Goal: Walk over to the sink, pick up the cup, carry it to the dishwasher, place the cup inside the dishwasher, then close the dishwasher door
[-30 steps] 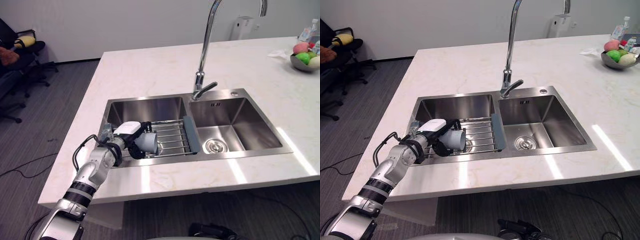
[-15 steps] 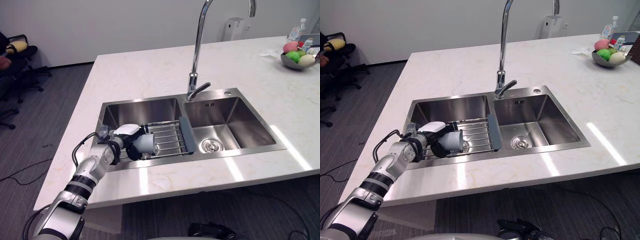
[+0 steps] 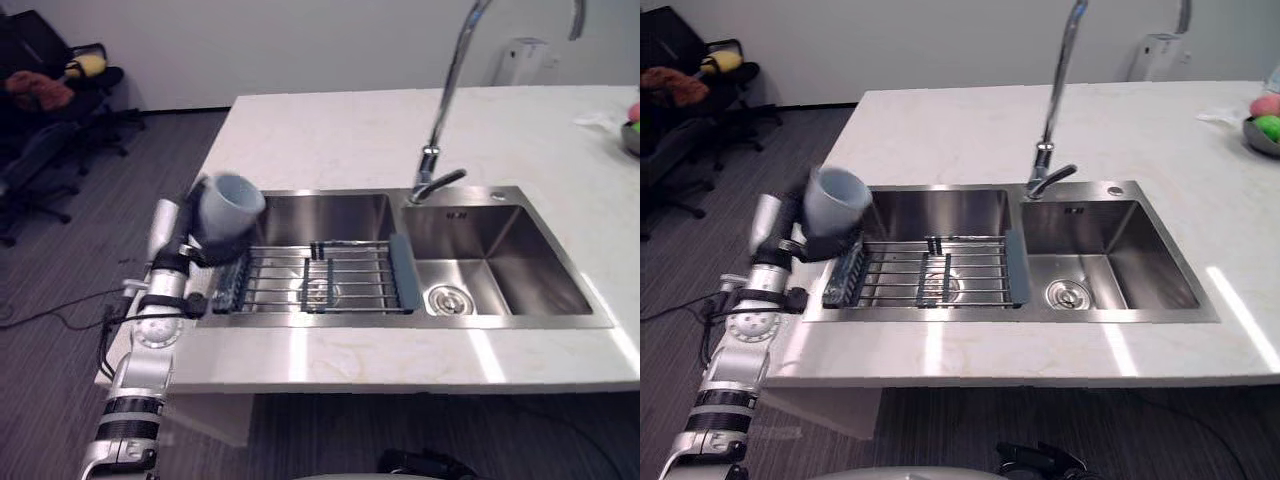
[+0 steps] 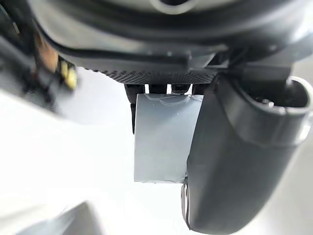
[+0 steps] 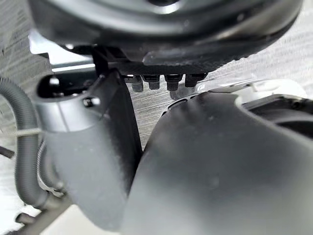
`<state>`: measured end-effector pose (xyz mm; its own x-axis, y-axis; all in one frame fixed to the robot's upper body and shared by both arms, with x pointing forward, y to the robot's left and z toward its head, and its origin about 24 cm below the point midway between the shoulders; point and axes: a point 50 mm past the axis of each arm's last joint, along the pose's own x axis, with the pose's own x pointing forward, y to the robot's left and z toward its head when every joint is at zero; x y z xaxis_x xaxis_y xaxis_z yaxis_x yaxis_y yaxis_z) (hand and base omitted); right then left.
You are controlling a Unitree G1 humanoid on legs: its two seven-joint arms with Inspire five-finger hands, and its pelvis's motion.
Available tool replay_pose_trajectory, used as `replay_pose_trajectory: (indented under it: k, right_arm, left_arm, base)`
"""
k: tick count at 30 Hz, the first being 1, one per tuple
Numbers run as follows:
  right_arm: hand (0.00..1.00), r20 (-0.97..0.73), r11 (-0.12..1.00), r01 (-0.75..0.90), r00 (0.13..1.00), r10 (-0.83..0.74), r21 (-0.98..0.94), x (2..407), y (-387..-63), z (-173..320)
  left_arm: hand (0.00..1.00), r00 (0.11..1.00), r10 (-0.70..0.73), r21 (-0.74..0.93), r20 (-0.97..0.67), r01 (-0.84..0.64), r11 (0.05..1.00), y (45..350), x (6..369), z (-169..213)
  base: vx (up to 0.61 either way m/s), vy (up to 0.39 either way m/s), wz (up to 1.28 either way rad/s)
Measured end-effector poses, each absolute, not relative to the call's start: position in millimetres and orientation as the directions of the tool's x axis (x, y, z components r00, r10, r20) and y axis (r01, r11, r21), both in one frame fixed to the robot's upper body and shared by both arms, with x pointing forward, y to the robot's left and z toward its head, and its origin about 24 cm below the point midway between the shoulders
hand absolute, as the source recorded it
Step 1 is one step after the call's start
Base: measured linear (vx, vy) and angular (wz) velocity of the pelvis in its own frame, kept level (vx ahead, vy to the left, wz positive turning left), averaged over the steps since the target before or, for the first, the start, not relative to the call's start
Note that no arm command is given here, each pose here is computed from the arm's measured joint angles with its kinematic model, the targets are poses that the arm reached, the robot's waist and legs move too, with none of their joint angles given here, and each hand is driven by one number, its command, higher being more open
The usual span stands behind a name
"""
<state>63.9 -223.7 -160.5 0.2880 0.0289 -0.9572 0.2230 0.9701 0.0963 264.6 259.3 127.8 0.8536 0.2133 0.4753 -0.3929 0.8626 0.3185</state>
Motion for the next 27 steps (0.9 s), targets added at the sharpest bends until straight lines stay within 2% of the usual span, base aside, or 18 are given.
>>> replay_pose_trajectory:
  k: [4, 7, 12, 17, 19, 22, 24, 27]
  right_arm:
    - [1.00, -0.962, 0.968, 0.228, 0.270, 0.037, 0.102, 56, -224, -162]
    - [1.00, -0.966, 0.969, 0.218, 0.254, 0.057, 0.115, 53, -223, -163]
    - [1.00, -0.969, 0.985, 0.109, 0.223, 0.106, 0.132, 56, -226, -162]
    - [1.00, -0.977, 0.984, 0.128, 0.189, 0.098, 0.123, 51, -234, -162]
    - [1.00, -0.975, 0.960, 0.258, 0.216, 0.048, 0.105, 47, -250, -159]
    - [1.00, -0.977, 0.951, 0.290, 0.208, 0.050, 0.110, 39, -254, -158]
    - [1.00, -0.976, 0.946, 0.306, 0.211, 0.044, 0.109, 39, -255, -158]
    - [1.00, -0.986, 0.923, 0.382, 0.163, -0.031, 0.034, 35, -257, -160]
  left_arm:
    - [0.00, 0.714, 0.294, 0.170, 0.636, -0.501, 0.849, 262, 231, 148]
    - [0.00, 0.670, 0.339, 0.124, 0.660, -0.542, 0.831, 264, 210, 146]
    - [0.00, 0.672, 0.447, 0.085, 0.590, -0.603, 0.793, 267, 189, 125]
    - [0.00, 0.669, 0.484, 0.027, 0.564, -0.600, 0.799, 252, 188, 114]
    - [0.00, 0.682, 0.404, 0.078, 0.610, -0.559, 0.826, 222, 183, 111]
    - [0.00, 0.666, 0.272, 0.097, 0.695, -0.462, 0.882, 194, 181, 128]
    - [0.00, 0.636, 0.225, 0.090, 0.738, -0.424, 0.901, 187, 179, 139]
    - [0.00, 0.619, 0.180, 0.093, 0.764, -0.382, 0.919, 181, 183, 145]
  base:
    - [-0.04, 0.003, 0.32]
    - [-0.04, -0.008, 0.21]
    - [-0.05, -0.022, 0.74]
    - [-0.14, -0.017, 1.96]
    - [-0.11, 0.163, 2.74]
    - [-0.01, 0.173, 1.91]
    - [0.05, 0.237, 1.73]
    - [0.11, 0.403, 2.03]
